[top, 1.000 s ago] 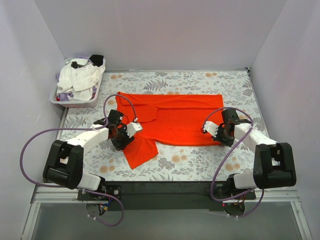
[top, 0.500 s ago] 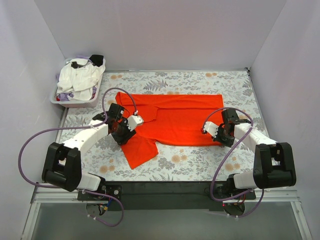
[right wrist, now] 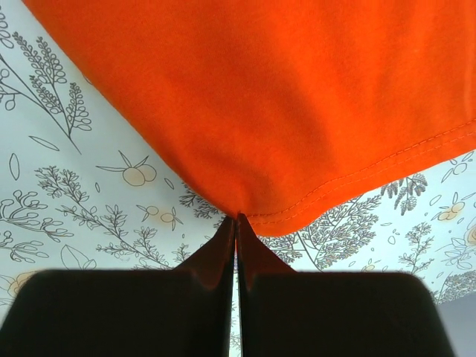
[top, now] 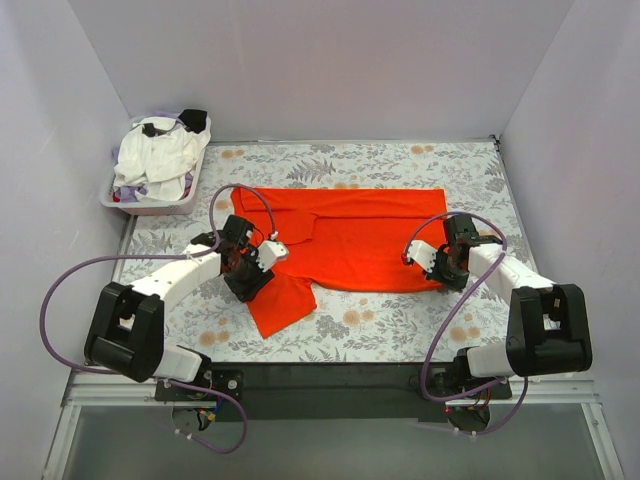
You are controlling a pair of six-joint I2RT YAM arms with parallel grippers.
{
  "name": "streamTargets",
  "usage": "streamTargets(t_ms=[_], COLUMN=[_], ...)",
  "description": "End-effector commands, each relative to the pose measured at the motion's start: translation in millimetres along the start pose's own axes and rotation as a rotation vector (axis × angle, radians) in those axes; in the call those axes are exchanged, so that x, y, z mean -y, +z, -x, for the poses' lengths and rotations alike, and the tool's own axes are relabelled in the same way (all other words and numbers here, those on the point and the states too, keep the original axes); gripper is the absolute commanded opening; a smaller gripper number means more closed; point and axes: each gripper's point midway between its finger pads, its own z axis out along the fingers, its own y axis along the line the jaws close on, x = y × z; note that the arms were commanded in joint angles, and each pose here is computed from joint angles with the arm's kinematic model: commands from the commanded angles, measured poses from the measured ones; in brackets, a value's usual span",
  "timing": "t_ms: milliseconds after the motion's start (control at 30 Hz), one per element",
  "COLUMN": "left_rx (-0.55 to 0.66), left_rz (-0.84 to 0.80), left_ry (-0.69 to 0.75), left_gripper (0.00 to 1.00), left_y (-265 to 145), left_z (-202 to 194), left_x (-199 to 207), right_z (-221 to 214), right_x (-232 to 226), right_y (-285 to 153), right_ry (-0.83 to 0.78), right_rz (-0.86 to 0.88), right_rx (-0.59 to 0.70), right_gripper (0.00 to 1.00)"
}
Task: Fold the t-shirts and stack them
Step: Fold the tshirt
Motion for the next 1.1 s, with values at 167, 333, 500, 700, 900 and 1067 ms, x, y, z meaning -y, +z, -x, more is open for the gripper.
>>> streamTargets(t_ms=[167, 333, 500, 700, 900, 1067], left_rx=[-0.075, -0.111, -0.126, -0.133, -0.155, -0.163], left_rz=[0.022, 0.009, 0.015, 0.052, 0.064, 0.025], left_ry=[-0.003, -0.004, -0.019, -0.024, -0.019, -0.022], left_gripper=[0.45, 0.43, 0.37, 0.31, 0.09, 0.00], left_y=[21.5, 35.3, 40.0, 37.5, 34.6, 25.4], left_z=[-24.0, -39.8, -48.9, -43.3, -38.7, -36.7], left_x=[0.0, 8.3, 13.5, 9.4, 12.3, 20.9], right_z=[8.4, 8.0, 7.0, 7.1, 9.5, 9.5], right_x=[5.8, 5.2, 2.1, 1.7, 2.4, 3.4], right_y=[-6.3, -4.7, -3.2, -1.6, -1.4, -5.5], right_ry=[0.006, 0.008, 0.012, 0.016, 0.016, 0.012], right_rz=[0.005, 0.011, 0.020, 0.028, 0.031, 0.027], right_rx=[0.019, 0.016, 0.013, 0.013, 0.021, 0.017], right_gripper=[0.01, 0.01, 0.01, 0.01, 0.01, 0.01])
